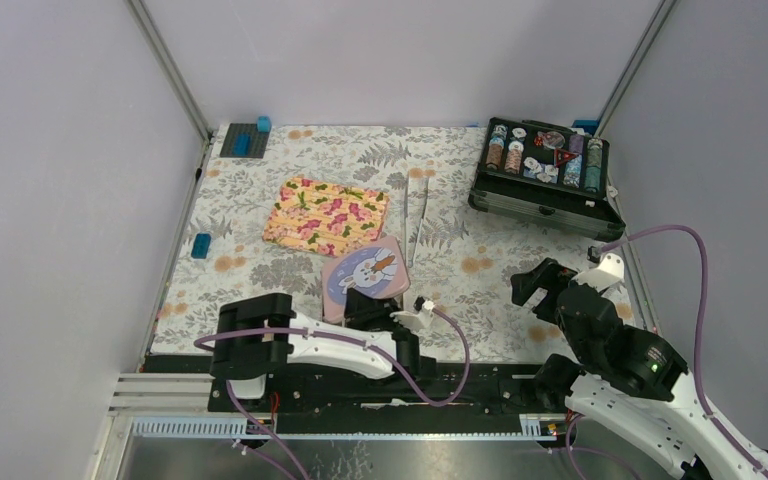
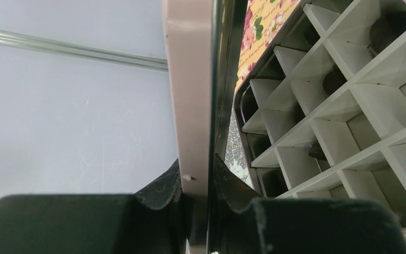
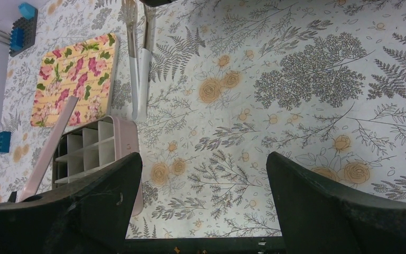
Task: Pack the chocolate
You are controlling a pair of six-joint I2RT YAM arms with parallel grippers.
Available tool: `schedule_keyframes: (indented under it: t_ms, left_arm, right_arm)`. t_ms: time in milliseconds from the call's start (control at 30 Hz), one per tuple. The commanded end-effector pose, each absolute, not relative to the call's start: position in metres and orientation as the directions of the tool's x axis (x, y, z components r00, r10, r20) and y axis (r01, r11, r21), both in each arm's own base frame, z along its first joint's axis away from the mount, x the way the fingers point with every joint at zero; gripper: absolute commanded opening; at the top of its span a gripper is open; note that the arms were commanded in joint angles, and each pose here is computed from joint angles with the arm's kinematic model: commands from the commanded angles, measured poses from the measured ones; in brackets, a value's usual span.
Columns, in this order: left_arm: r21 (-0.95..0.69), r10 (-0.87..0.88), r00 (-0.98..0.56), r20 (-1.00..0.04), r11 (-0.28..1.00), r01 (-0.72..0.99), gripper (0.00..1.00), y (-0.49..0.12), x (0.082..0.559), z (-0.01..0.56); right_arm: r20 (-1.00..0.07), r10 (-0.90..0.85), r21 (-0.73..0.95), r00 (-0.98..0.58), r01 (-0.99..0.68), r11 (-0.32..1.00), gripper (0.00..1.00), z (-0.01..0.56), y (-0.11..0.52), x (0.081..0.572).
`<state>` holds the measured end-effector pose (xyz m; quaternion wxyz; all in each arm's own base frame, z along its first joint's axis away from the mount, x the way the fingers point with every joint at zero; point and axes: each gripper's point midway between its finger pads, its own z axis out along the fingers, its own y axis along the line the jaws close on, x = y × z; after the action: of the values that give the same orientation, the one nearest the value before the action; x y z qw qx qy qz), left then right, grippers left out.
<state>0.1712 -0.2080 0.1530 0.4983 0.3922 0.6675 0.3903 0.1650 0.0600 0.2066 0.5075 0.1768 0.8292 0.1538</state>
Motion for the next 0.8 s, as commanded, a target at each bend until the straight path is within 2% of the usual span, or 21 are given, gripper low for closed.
schedule_keyframes:
  t_ms: [0, 767]
  left_arm:
    - [0.898, 0.896, -0.159, -0.414, 0.430, 0.087, 0.00, -0.215, 0.173, 0.168]
    - [0.922, 0.928, -0.132, -0.348, 0.364, 0.129, 0.00, -0.226, 0.162, 0.149]
  right_arm:
    - [-0.770, 0.497, 0.489, -0.400, 0.130, 0.862, 0.94, 0.219, 0.064, 0.166]
    - [-0.773, 0.500, 0.493, -0.391, 0.127, 0.861, 0.94, 0.221, 0.061, 0.164]
